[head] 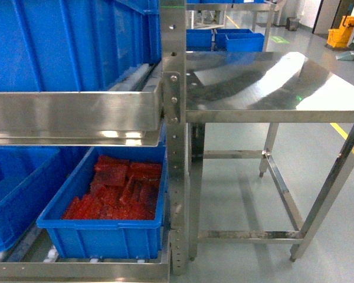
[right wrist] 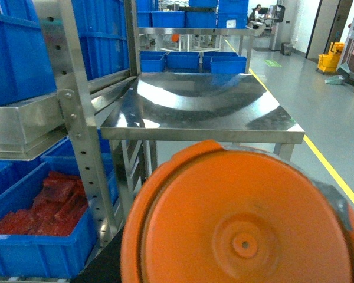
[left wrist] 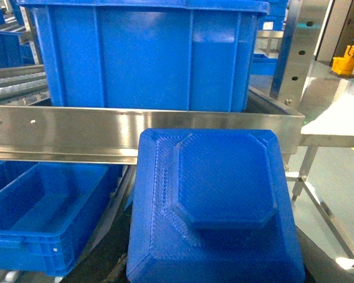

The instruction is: Sort blue parts and orange caps into right shelf containers

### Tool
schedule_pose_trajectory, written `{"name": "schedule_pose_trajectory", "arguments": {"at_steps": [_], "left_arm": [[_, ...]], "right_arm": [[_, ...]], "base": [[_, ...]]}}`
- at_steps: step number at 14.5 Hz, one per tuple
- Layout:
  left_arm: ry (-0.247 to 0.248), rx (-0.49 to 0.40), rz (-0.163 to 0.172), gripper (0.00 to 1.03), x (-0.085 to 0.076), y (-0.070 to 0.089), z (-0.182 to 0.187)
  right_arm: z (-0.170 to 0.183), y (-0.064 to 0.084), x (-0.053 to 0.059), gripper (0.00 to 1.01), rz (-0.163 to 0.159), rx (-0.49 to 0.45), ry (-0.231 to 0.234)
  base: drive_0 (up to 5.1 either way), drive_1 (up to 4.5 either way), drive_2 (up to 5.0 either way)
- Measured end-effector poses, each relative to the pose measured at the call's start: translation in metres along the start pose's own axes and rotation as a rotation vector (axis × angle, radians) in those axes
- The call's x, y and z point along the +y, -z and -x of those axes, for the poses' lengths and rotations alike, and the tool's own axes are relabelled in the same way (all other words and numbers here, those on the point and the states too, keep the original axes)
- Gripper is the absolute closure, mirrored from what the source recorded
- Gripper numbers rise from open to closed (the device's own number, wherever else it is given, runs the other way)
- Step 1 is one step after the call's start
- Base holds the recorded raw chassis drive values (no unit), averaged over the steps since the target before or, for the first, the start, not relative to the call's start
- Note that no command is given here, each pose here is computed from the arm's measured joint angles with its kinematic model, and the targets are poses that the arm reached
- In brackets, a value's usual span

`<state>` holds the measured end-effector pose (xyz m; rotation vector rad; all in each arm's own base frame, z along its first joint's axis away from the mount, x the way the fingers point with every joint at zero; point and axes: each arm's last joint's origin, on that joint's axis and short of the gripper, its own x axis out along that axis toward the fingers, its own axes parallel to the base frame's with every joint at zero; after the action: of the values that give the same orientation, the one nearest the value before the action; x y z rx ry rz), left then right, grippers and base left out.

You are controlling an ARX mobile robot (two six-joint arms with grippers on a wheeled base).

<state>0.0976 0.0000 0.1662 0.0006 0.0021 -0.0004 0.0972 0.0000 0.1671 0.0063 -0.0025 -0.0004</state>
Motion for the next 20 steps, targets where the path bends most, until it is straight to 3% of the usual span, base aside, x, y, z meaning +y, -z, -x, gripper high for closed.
{"name": "schedule_pose_trajectory", "arguments": {"at_steps": [20], "left_arm": [[-0.001,0.002,0.000,0.62,0.0000,0.0002,0.0000]], "right_arm": [[0.0000,0.0001,0.0000,0.56,0.000,0.001,0.000]], "base": [[-5.0,1.52,3.1]]}}
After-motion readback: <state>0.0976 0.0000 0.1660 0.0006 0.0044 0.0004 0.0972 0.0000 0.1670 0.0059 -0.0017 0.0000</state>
